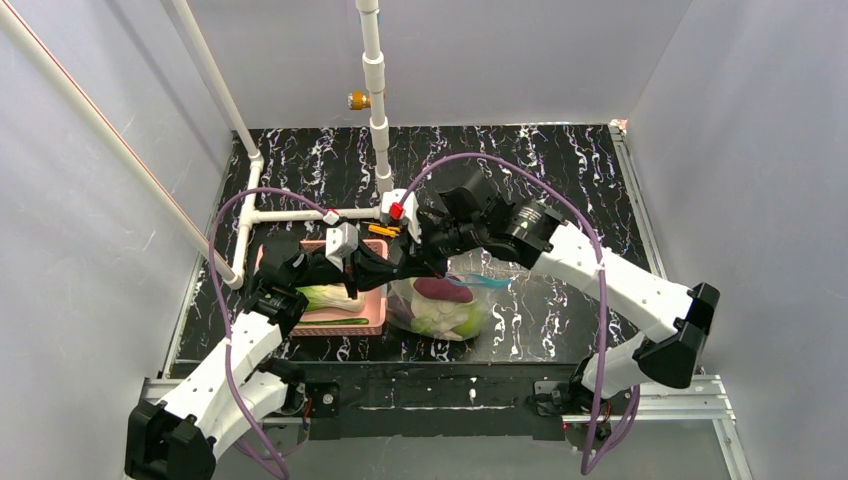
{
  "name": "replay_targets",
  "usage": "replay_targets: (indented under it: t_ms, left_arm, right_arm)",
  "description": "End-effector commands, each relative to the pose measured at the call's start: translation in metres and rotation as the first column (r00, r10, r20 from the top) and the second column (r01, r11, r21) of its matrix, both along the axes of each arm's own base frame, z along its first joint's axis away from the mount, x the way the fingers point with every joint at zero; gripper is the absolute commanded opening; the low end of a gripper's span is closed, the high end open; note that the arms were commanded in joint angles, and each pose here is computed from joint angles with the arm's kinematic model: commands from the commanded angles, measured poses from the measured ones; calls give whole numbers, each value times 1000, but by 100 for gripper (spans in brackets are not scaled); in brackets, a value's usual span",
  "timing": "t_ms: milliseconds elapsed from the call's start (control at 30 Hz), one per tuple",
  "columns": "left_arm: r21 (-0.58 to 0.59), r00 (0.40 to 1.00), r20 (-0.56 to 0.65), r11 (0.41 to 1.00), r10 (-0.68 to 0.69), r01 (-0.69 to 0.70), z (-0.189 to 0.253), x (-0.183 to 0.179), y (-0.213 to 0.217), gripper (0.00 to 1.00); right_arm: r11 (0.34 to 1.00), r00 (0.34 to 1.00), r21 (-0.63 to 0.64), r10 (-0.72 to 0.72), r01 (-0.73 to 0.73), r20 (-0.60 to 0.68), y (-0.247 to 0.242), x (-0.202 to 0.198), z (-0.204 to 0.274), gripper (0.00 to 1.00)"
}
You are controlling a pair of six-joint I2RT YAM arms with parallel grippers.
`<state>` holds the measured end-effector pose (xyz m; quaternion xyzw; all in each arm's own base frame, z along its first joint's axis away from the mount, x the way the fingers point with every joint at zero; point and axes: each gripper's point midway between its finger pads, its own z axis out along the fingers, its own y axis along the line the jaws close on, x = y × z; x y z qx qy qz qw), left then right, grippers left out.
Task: Place the food in the zip-top bag and seal the zipper
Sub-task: Zip the zipper food storage bag at the center of the board.
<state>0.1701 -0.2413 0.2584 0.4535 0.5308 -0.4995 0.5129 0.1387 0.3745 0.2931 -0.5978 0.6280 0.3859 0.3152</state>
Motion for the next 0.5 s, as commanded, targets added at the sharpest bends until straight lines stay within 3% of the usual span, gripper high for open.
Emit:
replay_targets:
  t_ms: [0, 167, 467]
  left_arm:
    - [-34, 997, 70, 999, 45, -43, 22, 5, 2, 0]
    - [-37, 996, 77, 998, 44, -42, 22, 4, 2, 0]
    - [-42, 995, 95, 999, 25, -21, 23, -1, 2, 0]
  right_arm:
    - [996, 996, 55, -73, 70, 57, -13, 3, 9, 1]
    - [980, 974, 95, -187, 176, 127, -31, 15, 11, 1]
    - [970, 963, 85, -236, 226, 129, -46, 15, 1, 1]
